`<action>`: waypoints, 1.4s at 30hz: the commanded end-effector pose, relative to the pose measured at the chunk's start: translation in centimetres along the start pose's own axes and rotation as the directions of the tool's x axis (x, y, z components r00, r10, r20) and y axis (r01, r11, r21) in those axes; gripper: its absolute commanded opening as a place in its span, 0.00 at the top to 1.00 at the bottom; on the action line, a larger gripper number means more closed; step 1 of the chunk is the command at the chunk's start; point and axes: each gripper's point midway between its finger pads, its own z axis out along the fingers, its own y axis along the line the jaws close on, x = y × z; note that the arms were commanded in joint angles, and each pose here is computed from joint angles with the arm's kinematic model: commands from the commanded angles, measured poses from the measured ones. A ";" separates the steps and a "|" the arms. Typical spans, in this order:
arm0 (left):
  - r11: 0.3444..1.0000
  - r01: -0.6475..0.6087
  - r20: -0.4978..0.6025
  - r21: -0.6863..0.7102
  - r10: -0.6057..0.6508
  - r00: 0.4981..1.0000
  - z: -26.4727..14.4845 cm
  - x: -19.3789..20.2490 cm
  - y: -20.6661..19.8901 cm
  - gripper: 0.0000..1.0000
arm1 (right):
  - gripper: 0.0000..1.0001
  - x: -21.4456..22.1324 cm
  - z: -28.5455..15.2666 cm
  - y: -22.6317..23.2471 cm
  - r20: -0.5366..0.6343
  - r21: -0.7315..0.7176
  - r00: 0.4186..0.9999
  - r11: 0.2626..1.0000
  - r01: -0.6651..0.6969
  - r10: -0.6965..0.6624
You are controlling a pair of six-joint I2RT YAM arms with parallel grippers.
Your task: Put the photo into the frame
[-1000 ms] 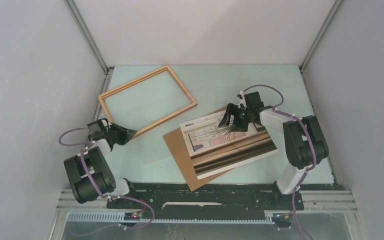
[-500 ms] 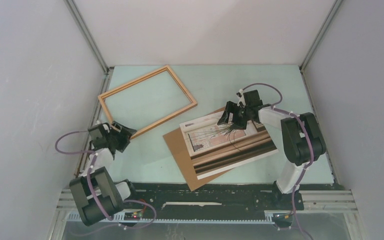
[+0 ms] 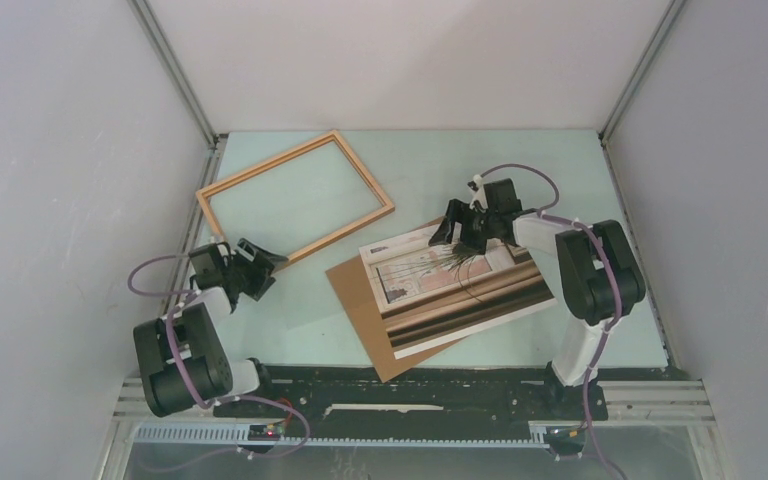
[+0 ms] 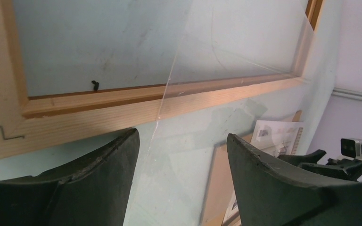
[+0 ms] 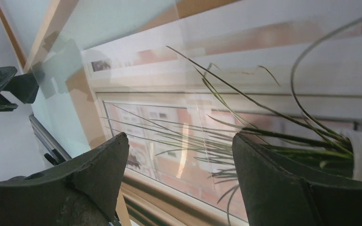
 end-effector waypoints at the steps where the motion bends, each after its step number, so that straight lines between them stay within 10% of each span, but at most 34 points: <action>1: 1.000 0.015 -0.071 0.003 -0.015 0.997 0.3 2.1 0.8 0.22 | 0.11 0.9 2.2 -0.2 -0.046 0.002 0.999 1.000 0.017 -0.017; 24: 0.938 -0.020 -0.084 0.345 0.052 0.995 -4.5 2.7 -7.2 0.38 | 0.12 2.4 3.7 0.3 -0.119 -0.060 0.992 0.997 -0.038 0.031; 42: 0.945 -0.055 -0.095 0.322 0.090 0.991 -5.6 2.9 -8.3 0.81 | 0.12 2.5 3.3 0.0 -0.110 -0.049 0.993 0.998 -0.040 0.035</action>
